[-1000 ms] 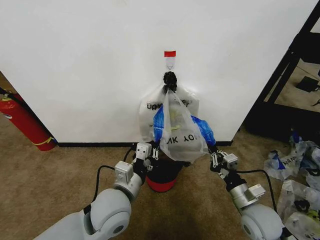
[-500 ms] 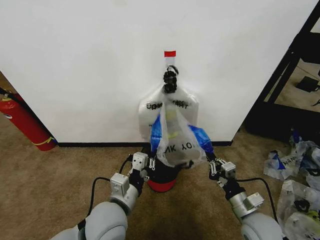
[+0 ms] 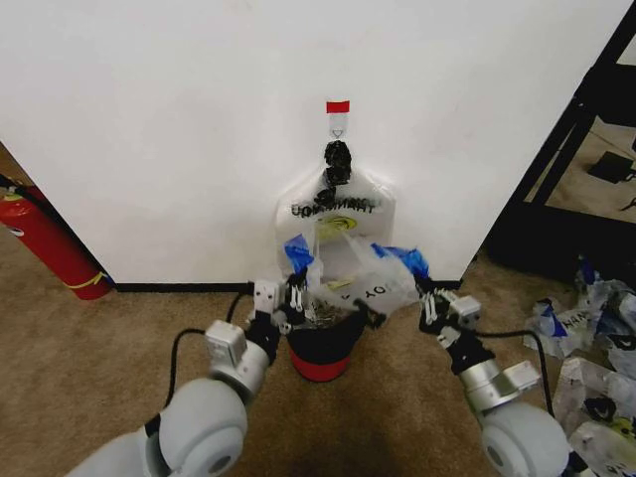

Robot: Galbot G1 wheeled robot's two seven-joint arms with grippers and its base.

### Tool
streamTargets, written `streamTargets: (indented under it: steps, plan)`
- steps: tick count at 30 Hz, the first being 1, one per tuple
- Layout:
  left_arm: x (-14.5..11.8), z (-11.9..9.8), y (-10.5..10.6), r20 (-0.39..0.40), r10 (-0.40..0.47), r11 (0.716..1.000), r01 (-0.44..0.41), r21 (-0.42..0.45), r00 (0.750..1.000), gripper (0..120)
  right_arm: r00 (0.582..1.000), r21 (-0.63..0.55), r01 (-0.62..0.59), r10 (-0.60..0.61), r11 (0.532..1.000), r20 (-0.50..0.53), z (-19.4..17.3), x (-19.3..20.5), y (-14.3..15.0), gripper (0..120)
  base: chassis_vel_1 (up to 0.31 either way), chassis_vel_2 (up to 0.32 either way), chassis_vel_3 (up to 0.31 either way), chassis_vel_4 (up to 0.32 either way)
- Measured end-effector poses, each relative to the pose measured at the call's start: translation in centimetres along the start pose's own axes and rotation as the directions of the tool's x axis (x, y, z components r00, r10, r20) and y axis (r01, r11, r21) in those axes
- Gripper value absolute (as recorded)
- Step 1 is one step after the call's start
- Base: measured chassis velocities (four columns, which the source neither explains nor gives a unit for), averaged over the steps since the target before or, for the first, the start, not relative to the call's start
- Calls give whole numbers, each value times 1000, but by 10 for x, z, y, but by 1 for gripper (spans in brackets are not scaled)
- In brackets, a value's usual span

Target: Pick up the garbage bag from the wall and place it over the trash bin.

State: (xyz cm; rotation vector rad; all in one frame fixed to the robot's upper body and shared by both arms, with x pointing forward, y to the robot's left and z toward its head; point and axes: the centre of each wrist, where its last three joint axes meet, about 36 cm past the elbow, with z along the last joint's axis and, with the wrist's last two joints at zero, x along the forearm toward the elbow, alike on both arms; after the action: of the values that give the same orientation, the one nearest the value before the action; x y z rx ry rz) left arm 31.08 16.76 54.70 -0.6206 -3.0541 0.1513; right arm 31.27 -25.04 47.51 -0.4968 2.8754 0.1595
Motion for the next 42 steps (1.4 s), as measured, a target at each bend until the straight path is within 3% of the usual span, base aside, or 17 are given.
streamTargets:
  steps: [3, 7, 13, 19, 23, 28, 36, 42]
  plan:
    - [7, -15, 4, 35, 7, 1000, -7, -9, 999, 0, 1000, -74, 19, -18, 997, 25, -20, -5, 10, 0, 0, 0, 0, 0]
    - [7, -20, 8, 46, 4, 1000, -4, -7, 999, 0, 999, -104, 36, -32, 994, 39, -25, -11, 14, 0, 0, 0, 0, 0]
    - [-7, -6, 17, 35, -31, 999, 31, 11, 999, 0, 999, -139, 28, -24, 990, 31, -8, -25, 15, 0, 0, 0, 0, 0]
    - [-33, 37, 32, -1, -124, 992, 124, 31, 992, 0, 1000, -252, -19, 16, 967, -12, 31, -53, 26, 0, 0, 0, 0, 0]
    - [-41, 50, 37, -7, -154, 987, 154, 47, 988, 0, 1000, -285, -26, 24, 958, -10, 43, -65, 30, 0, 0, 0, 0, 0]
    - [-51, 51, 34, -3, -150, 986, 150, 67, 989, 0, 999, -315, -29, 36, 949, 18, 34, -82, 28, 0, 0, 0, 0, 0]
    - [-62, 51, 22, -3, -129, 988, 129, 86, 992, 0, 999, -348, 1, 18, 938, 52, 3, -74, 27, 0, 0, 0, 0, 0]
    - [-70, 68, 35, -10, -161, 985, 161, 55, 987, 0, 1000, -387, -4, 13, 922, 19, 19, -65, 42, 0, 0, 0, 0, 0]
